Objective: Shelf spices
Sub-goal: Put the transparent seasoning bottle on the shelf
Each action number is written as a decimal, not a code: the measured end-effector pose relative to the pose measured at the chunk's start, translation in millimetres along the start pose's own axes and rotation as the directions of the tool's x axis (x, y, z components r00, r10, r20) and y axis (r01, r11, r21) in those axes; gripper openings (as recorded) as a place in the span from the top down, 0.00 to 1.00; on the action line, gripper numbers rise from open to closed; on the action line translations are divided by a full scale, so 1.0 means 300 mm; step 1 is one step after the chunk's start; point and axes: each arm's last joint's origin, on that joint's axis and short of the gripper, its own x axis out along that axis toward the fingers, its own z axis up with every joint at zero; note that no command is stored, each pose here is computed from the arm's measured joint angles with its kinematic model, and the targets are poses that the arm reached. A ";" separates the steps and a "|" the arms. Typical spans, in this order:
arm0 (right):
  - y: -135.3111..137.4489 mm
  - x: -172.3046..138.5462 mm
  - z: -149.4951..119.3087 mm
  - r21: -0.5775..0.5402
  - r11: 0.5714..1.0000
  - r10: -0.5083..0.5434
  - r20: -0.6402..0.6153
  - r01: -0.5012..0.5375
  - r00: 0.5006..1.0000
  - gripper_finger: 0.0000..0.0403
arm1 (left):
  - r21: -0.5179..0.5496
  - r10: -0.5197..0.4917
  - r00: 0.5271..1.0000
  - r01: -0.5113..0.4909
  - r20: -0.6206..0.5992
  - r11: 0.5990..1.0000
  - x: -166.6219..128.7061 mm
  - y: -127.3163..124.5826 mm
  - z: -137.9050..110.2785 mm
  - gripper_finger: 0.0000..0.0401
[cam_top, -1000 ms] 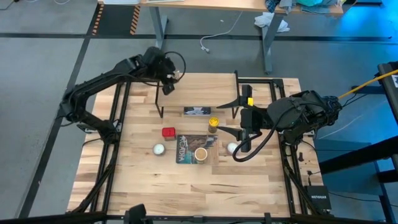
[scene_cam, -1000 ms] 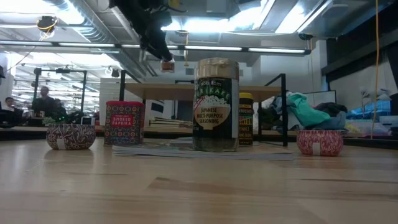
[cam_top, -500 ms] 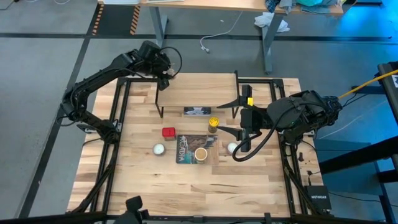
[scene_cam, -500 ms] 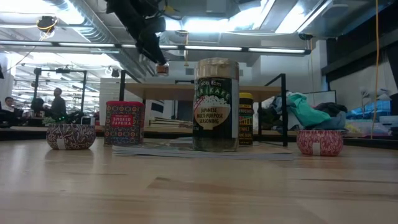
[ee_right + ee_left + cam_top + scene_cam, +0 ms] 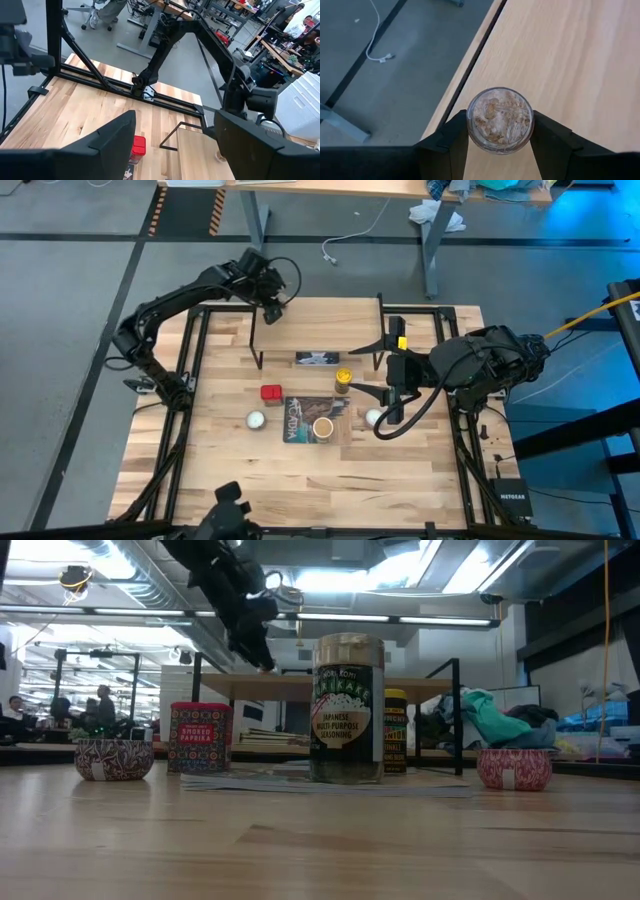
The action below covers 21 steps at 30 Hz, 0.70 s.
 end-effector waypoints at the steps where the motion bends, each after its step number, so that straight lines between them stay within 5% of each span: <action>1: 0.000 0.000 0.000 0.003 1.000 0.000 -0.001 0.000 1.000 0.32 | -0.001 0.003 1.000 -0.003 -0.005 1.000 0.008 0.004 -0.002 0.59; 21: 0.004 0.007 -0.003 0.001 1.000 0.002 -0.010 -0.002 1.000 0.32 | -0.087 0.024 0.997 -0.030 -0.072 0.996 0.008 0.035 -0.031 0.59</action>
